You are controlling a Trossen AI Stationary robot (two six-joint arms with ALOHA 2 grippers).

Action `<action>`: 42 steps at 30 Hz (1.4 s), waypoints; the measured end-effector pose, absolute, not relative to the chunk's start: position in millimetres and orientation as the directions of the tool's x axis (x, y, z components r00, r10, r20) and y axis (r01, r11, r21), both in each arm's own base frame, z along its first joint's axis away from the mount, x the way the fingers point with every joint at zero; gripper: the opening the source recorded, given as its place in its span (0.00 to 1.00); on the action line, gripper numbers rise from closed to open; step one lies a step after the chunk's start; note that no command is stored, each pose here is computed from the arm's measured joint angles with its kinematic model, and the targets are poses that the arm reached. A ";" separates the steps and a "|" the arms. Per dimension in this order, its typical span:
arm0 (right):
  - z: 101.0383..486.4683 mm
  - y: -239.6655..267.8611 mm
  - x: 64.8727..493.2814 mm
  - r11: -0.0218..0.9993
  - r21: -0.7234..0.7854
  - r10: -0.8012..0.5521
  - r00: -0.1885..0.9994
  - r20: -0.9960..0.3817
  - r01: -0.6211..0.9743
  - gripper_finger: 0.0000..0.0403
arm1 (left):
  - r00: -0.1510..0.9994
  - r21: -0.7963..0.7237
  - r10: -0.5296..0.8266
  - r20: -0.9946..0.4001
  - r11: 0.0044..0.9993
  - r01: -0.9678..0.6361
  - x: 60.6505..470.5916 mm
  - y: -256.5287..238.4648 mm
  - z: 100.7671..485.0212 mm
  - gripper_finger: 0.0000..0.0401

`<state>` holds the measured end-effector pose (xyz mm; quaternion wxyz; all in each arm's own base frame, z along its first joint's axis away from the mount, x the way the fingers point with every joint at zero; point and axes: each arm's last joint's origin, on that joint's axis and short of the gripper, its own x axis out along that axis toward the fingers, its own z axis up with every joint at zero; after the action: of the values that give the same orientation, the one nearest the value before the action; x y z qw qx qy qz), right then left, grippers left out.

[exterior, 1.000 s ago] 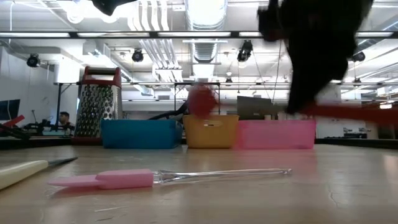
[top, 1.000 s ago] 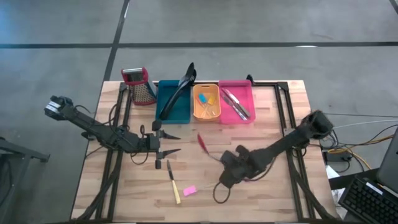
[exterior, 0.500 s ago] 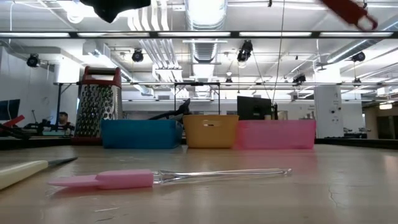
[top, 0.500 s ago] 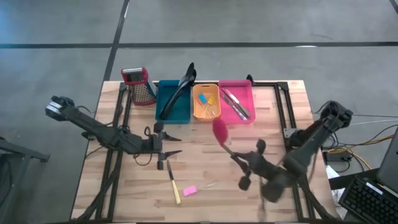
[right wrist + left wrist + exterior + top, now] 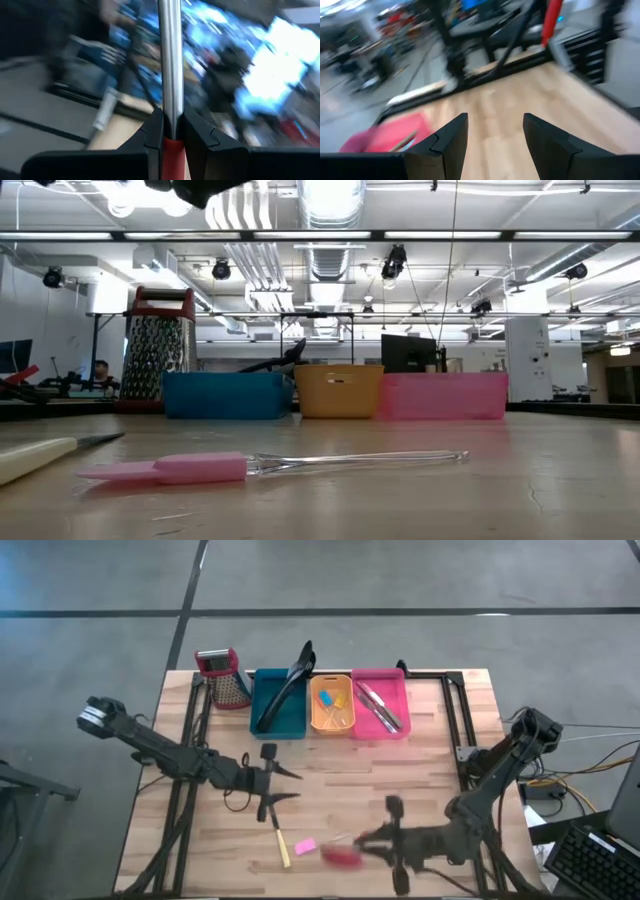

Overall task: Pick & Place Kitchen Items
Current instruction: Put the red serving spoon into the blue bin

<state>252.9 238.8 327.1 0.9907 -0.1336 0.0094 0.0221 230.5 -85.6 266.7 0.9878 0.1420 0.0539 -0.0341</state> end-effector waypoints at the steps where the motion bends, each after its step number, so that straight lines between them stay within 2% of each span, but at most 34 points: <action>1: 327.7 241.6 254.5 0.947 -0.301 0.115 0.993 0.003 -0.109 0.08 | 0.990 0.283 -0.096 -0.104 0.951 0.122 232.7 -86.8 266.6 0.49; 4: 327.1 246.8 257.9 0.881 -0.413 0.281 0.958 0.061 -0.232 0.08 | 0.977 0.299 -0.205 -0.059 0.930 0.214 239.7 -90.1 265.8 0.49; 7: 321.3 245.3 264.3 0.826 -0.477 0.374 0.925 0.063 -0.302 0.08 | 0.952 0.323 -0.305 -0.020 0.899 0.295 246.2 -94.2 263.6 0.49; 10: 310.8 237.5 272.9 0.801 -0.482 0.421 0.906 0.033 -0.355 0.08 | 0.904 0.337 -0.427 0.009 0.852 0.400 252.0 -100.2 264.0 0.49; 15: 297.7 222.2 287.2 0.817 -0.430 0.430 0.903 0.012 -0.383 0.08 | 0.770 0.344 -0.638 0.017 0.727 0.595 264.7 -112.5 268.7 0.49; 26: 295.0 218.1 297.1 0.776 -0.391 0.553 0.832 0.045 -0.495 0.08 | 0.760 0.357 -0.649 -0.037 0.702 0.616 312.4 -127.2 261.3 0.49; 42: 291.0 215.6 304.5 0.771 -0.356 0.583 0.810 0.064 -0.527 0.08 | 0.673 0.354 -0.738 -0.061 0.614 0.705 351.6 -141.8 258.0 0.49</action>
<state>304.5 215.6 291.0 0.9372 -0.1630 -0.0858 0.2963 351.6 -141.8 258.0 0.8972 0.1770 -0.0454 -0.4021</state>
